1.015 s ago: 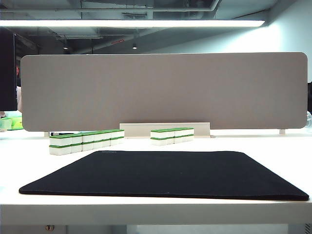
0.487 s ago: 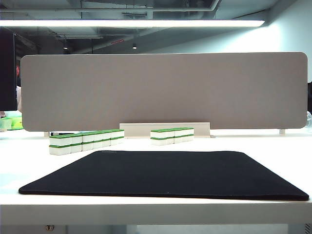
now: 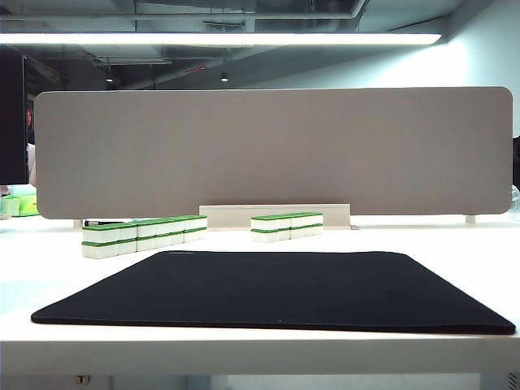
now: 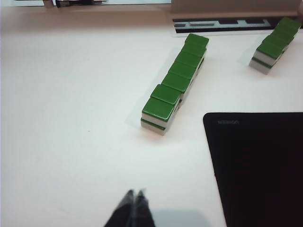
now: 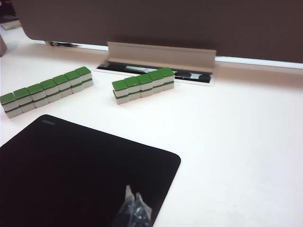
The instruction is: Take a mahjong tile from the mahjong wall and then place it on the table close to you.
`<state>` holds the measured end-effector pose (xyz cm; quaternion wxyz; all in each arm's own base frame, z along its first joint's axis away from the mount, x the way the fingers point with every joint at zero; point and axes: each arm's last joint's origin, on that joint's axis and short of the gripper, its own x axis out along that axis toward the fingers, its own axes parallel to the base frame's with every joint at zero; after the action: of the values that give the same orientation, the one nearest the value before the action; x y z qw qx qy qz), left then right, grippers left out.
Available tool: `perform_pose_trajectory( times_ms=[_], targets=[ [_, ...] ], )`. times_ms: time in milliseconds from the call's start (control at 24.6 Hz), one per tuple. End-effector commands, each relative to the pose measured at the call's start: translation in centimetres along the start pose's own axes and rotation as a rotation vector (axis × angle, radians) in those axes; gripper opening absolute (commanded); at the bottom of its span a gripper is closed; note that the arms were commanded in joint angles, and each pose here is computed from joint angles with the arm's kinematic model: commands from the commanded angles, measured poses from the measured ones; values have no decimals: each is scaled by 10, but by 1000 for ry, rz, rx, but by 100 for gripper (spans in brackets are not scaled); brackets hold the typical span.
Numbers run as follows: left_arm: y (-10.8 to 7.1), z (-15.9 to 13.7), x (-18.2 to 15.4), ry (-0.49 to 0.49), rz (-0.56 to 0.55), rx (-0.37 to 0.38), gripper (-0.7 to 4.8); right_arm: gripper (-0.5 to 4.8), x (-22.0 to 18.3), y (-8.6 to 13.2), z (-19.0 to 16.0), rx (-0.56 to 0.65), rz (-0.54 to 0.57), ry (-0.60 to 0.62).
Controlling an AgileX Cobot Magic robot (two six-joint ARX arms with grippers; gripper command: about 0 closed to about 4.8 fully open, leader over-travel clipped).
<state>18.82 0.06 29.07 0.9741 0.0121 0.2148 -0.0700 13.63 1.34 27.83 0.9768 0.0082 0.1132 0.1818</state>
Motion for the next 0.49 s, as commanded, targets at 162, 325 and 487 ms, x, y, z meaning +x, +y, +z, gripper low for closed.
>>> perform_pose_trajectory(
  times_ms=[162, 325, 487],
  targets=[
    [1, 8, 6, 10, -6, 30, -2, -1, 1, 6, 7, -28, 49, -53],
    [2, 11, 13, 49, -11, 25, -2, -1, 4, 12, 7, -36, 93, -51],
    [4, 22, 22, 102, -15, 16, -2, -1, 13, 18, 6, -42, 151, -30]
  ],
)
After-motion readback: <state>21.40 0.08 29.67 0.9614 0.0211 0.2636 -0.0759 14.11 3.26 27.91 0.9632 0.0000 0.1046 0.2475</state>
